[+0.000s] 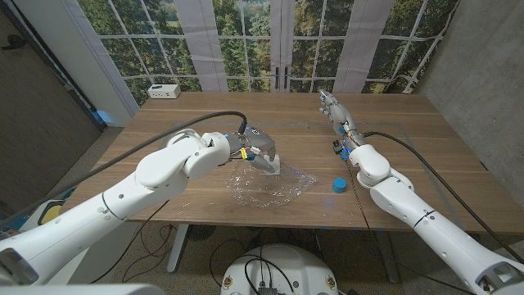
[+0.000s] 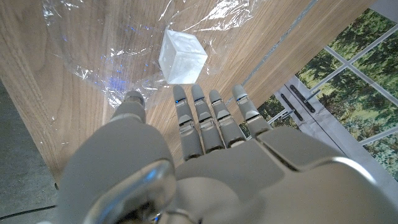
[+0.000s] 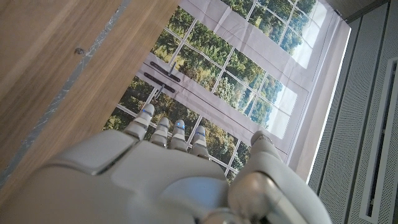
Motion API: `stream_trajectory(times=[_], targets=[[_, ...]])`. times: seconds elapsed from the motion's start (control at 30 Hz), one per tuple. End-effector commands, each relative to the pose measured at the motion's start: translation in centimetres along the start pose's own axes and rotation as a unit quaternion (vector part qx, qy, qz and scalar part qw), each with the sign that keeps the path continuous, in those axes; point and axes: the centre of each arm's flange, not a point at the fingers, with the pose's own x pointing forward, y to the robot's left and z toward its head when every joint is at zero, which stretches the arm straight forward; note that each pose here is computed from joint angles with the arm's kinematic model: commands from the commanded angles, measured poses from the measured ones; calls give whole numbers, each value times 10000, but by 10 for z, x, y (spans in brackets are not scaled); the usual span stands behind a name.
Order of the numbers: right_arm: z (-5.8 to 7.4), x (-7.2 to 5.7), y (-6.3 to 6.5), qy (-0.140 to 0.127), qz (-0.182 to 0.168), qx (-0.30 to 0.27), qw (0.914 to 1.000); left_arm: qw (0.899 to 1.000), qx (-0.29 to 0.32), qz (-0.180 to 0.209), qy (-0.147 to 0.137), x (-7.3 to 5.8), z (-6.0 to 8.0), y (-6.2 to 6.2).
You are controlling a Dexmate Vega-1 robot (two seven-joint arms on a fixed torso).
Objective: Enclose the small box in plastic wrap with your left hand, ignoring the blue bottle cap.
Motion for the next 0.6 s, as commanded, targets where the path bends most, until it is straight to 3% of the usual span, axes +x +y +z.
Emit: stream_trajectory(times=[0.03, 0.2, 0.33, 0.6], targets=[[2, -7, 9, -32, -5, 1, 10000, 9995, 307, 67, 104, -23, 14, -5], [3, -13, 15, -97, 11, -22, 10000, 9989, 369, 249, 132, -35, 21, -14], [-1, -18, 21, -82, 11, 29, 10000, 9960, 600, 612, 251, -44, 27, -28], [-3, -26, 32, -119, 0, 36, 9999, 9896, 728, 1220, 212, -56, 34, -52]])
